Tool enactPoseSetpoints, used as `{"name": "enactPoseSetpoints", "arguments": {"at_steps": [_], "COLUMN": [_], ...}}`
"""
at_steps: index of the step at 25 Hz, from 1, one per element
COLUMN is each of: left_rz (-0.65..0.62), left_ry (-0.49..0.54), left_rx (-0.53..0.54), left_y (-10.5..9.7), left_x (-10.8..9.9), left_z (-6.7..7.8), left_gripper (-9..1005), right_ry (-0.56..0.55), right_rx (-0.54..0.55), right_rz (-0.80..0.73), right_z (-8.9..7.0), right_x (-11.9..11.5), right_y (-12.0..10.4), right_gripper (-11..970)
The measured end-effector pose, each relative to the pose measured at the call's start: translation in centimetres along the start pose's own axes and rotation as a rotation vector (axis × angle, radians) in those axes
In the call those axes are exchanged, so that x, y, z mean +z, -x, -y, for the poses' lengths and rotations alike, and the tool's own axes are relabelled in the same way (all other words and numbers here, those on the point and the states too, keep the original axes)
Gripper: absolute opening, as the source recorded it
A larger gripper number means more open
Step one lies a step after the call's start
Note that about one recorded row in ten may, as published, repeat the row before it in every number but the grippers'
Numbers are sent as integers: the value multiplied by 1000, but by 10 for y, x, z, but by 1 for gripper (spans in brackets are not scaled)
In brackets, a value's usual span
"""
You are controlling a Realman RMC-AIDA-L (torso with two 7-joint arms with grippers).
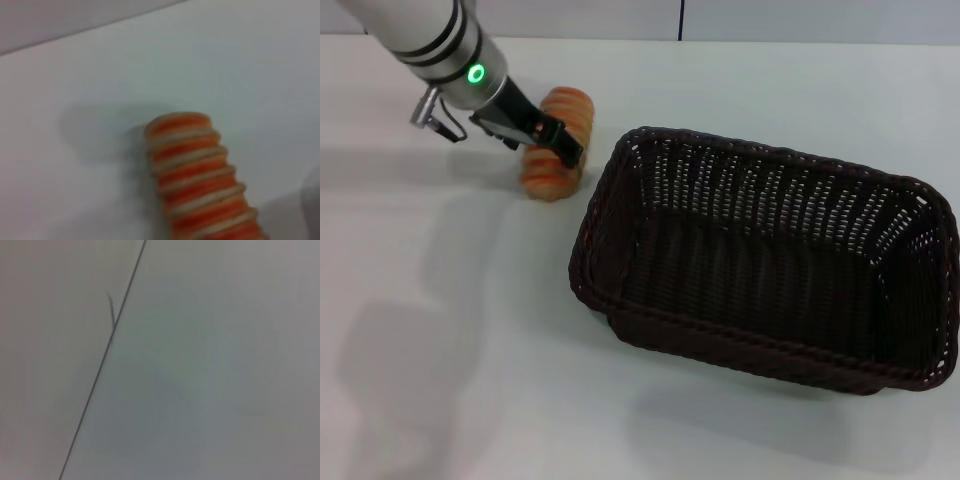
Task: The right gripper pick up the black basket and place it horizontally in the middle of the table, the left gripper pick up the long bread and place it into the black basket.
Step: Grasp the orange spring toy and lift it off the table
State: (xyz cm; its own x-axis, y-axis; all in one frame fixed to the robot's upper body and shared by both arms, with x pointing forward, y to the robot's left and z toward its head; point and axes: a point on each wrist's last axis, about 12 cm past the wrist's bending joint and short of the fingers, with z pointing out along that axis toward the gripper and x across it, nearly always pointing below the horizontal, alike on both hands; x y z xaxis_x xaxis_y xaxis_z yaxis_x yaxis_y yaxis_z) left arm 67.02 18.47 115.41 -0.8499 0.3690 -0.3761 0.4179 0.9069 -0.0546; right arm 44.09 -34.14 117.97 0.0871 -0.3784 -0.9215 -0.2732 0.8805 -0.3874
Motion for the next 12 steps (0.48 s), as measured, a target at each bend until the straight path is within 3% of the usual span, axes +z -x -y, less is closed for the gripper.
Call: {"name": "enactPoseSetpoints", "arguments": {"at_steps": [7,12], "left_rz": [-8,-22], "left_ry": [-9,-11], "left_rx": [-4,-25], "left_y": [-9,-18], "left_x": [5,8], "left_z": [-4,-11], "left_gripper": [855,856], "right_ry": [7,-83], "right_rx": [-27,64], "right_rz": [-4,-10], "right_z": [-8,5], "right_x": [9,7], "right_y": [5,-1], "right_gripper": [577,576]}}
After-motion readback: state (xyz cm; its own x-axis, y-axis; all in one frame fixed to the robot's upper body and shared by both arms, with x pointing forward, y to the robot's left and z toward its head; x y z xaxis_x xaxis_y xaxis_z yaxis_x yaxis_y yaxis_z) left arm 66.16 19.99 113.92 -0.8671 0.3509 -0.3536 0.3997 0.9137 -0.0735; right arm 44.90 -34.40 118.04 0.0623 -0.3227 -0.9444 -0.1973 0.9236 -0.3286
